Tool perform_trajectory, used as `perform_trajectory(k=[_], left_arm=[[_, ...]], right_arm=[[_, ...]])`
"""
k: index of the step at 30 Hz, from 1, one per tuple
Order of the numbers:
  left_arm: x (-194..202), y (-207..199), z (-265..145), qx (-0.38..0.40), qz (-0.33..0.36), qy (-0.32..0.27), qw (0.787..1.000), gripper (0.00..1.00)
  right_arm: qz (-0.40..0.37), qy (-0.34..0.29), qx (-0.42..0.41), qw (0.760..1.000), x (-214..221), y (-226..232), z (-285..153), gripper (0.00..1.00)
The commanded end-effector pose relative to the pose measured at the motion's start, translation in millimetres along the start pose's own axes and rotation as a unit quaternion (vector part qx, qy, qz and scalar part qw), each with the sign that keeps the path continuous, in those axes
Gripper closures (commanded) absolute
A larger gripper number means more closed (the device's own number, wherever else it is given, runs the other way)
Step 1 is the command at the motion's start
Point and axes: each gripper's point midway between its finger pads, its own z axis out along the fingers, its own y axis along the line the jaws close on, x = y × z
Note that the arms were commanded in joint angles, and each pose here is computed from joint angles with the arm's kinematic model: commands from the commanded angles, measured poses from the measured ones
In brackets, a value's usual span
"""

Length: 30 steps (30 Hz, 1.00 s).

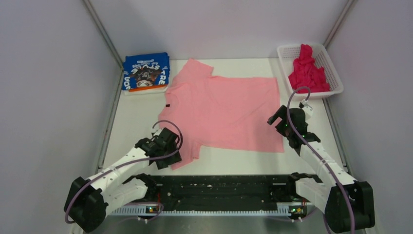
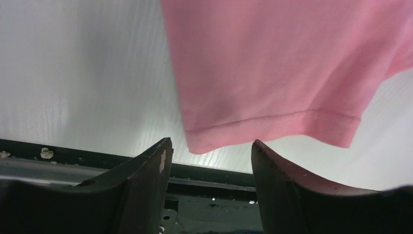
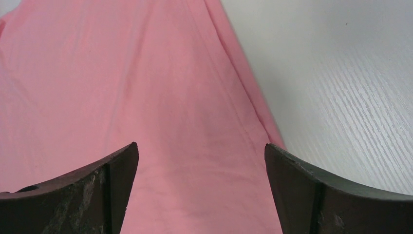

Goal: Fold and stack the t-shirts
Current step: Grab the side of the flattened tshirt closest away from the robot with both arms

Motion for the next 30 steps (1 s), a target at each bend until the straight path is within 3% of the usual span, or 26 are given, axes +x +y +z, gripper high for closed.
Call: perform_trajectory(k=[1,5,10,16,19,21,30], left_arm=[[15,8,-2,-0.019,0.000,0.037,0.999,0.35],[20,4,7,-0.013,-0.003,0.049,0.999,0.39],[24,1,16,-0.014,0.006,0.062,0.998,0.56],[19,9,21,-0.037,0.015,0.045,0.998,0.69],[18,5,21,-0.028,0.020,0.047,0.998,0.84],[17,4,20,-0.023,0.025,0.045,0.998,1.00],[23,-10,14,0.031,0.042,0.055,0.997,1.00]], right_arm=[[0.005,-0.024,-0.012,1.000,-21,14,-5,0.01],[0.004,-0.026,-0.004,1.000,-20,9,-6,0.01],[0.005,-0.030,0.008,1.000,-20,4,-4,0.01],[0.004,-0.013,0.025,1.000,-12,-3,-5,0.01],[0.003,-0.001,0.029,1.000,-6,-7,-8,0.01],[0.002,0.014,0.031,0.999,2,-10,-11,0.01],[0.006,0.099,0.113,0.989,58,-66,-38,0.06]])
